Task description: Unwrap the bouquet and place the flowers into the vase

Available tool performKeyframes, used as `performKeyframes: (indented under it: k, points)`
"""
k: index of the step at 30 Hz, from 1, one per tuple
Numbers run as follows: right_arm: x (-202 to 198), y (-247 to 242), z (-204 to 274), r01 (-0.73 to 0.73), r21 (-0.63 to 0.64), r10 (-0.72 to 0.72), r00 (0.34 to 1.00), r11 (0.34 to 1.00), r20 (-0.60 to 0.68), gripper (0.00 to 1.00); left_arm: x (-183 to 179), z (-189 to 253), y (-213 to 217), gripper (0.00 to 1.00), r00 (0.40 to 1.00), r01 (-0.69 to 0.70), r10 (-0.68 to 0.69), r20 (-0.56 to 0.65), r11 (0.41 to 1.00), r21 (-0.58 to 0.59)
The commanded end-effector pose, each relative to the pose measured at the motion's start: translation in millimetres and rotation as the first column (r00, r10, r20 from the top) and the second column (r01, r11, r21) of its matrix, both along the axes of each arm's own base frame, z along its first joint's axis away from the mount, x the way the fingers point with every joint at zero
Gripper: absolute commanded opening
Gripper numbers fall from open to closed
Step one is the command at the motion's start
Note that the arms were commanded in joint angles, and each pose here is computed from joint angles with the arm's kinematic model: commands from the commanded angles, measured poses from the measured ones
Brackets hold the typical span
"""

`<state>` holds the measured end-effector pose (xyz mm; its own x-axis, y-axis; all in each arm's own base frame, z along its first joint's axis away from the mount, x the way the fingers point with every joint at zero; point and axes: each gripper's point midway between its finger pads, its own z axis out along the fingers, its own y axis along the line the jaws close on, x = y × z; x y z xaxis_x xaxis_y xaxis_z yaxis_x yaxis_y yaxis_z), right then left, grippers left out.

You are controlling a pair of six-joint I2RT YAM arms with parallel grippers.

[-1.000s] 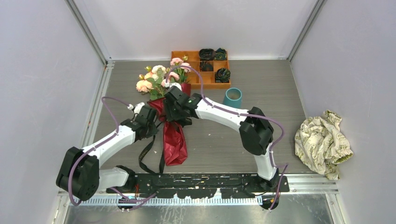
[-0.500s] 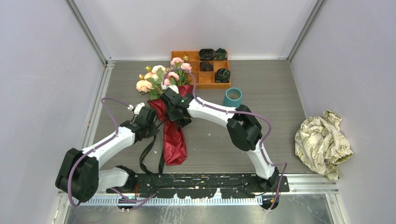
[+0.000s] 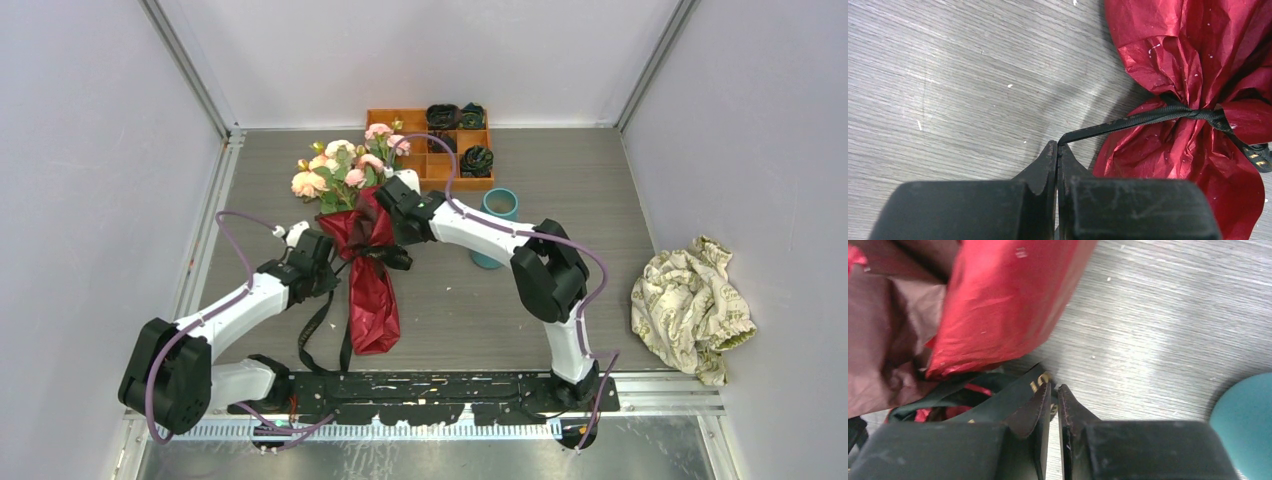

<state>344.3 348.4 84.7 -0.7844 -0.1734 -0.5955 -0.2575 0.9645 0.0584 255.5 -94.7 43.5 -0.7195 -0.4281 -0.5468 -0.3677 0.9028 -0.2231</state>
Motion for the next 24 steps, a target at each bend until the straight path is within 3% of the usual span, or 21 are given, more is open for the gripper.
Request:
performKeyframes:
  k: [1, 11, 24]
  points:
    - [7, -6, 38, 0.036, 0.06, -0.04, 0.997, 0.998, 0.073, 0.17, 5, 5, 3, 0.0, 0.999, -0.005, 0.005, 0.033, 1.0, 0.004]
    - [-25, 33, 82, -0.117, 0.085, 0.101, 0.98, 0.989, 0.172, 0.54, 7, 3, -2, 0.01, 1.0, 0.012, -0.011, 0.022, 1.0, -0.01]
    - [-31, 81, 46, -0.208, 0.043, 0.203, 0.973, 0.977, 0.111, 0.53, 2, 12, 3, 0.04, 0.998, 0.009, -0.009, 0.068, 1.0, -0.014]
